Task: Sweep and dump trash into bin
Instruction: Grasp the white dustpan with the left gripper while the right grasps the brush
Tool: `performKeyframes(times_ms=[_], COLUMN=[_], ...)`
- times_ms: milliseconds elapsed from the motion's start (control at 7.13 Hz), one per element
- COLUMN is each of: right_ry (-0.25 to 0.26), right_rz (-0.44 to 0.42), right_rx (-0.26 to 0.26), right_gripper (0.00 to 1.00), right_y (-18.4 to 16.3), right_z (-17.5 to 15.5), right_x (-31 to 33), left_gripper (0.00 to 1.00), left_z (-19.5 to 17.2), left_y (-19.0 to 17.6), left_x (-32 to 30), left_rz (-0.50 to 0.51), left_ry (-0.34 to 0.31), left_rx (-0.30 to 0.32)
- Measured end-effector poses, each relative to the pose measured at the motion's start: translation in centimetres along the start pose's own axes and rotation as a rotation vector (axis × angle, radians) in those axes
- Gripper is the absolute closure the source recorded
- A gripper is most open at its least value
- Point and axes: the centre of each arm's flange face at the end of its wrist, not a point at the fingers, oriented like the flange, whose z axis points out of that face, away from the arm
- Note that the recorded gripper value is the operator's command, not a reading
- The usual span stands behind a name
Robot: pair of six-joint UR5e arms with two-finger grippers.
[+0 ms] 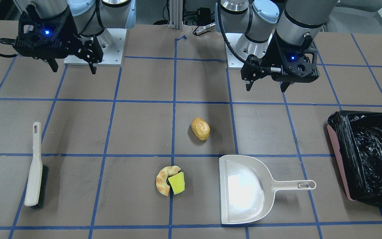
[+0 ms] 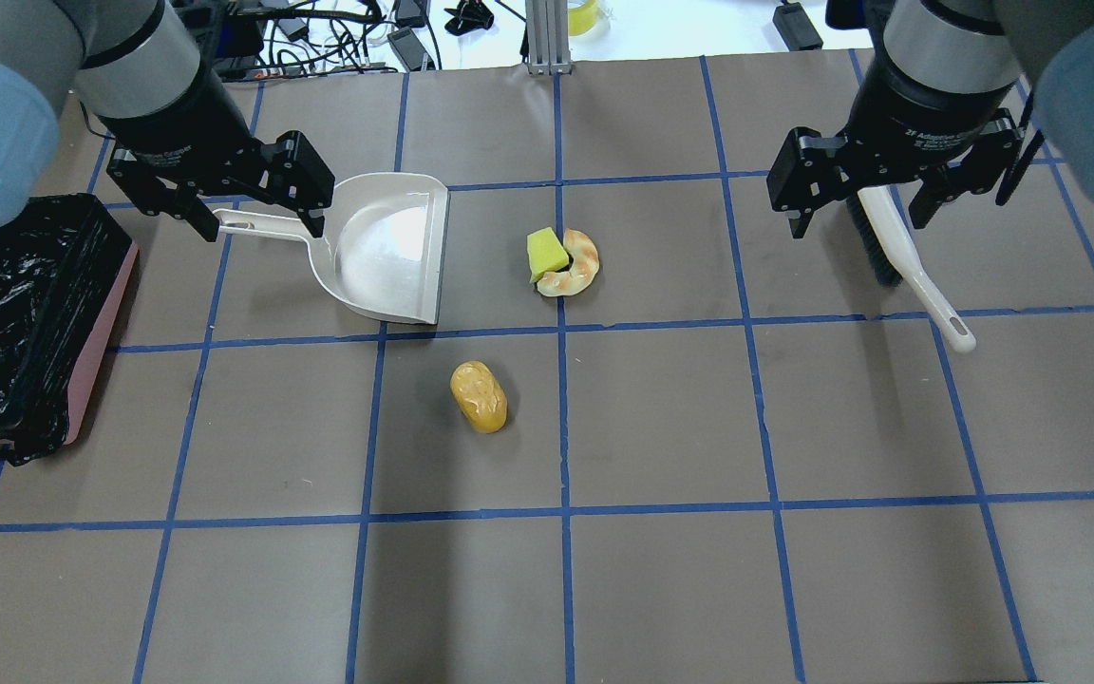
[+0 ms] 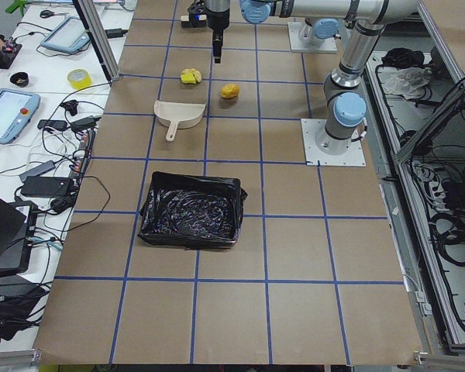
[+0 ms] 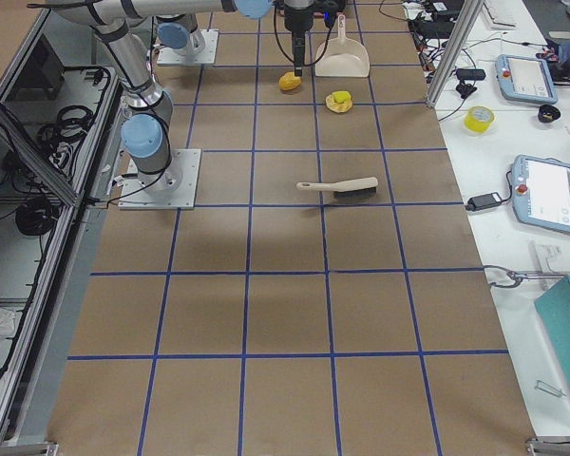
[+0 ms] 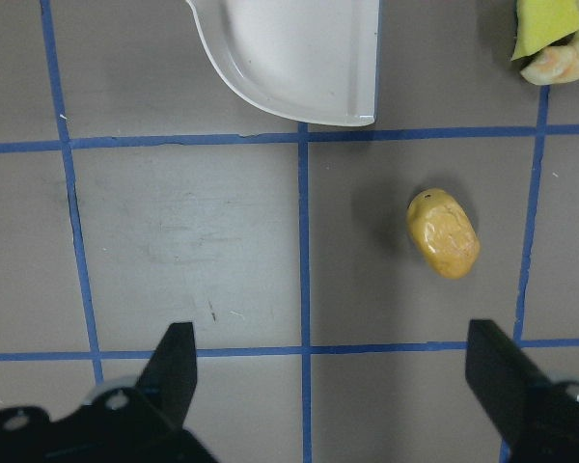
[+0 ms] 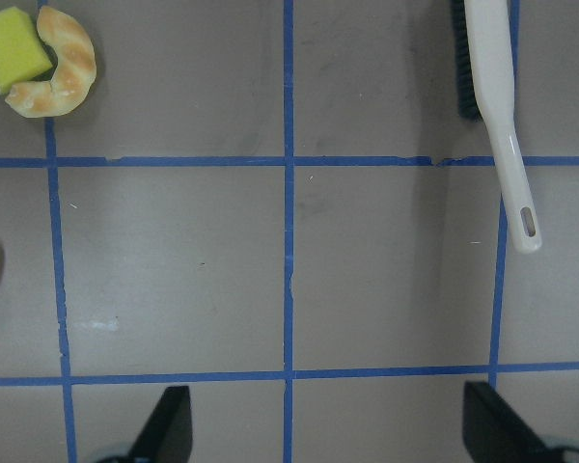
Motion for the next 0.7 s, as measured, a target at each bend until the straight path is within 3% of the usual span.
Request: performKeyframes(times_ms=[280, 701], right_ry=[0.005, 0.023], right_rz=[-0.001, 0.003], right_rx=[0.003, -0.011], right_gripper=[0.00, 0.00], right_y=[-0.1, -1.0], right_z=[0.0, 1.0], right_x=[0.1, 0.8], left_gripper=[0.00, 0.00], left_z=[0.2, 1.1], left_y=[-0.3, -2.5], left_x=[-0.1, -3.4], left_rz=[0.015, 0.265], left_ry=[0.001, 0.004], left_rx=[-0.002, 0.024])
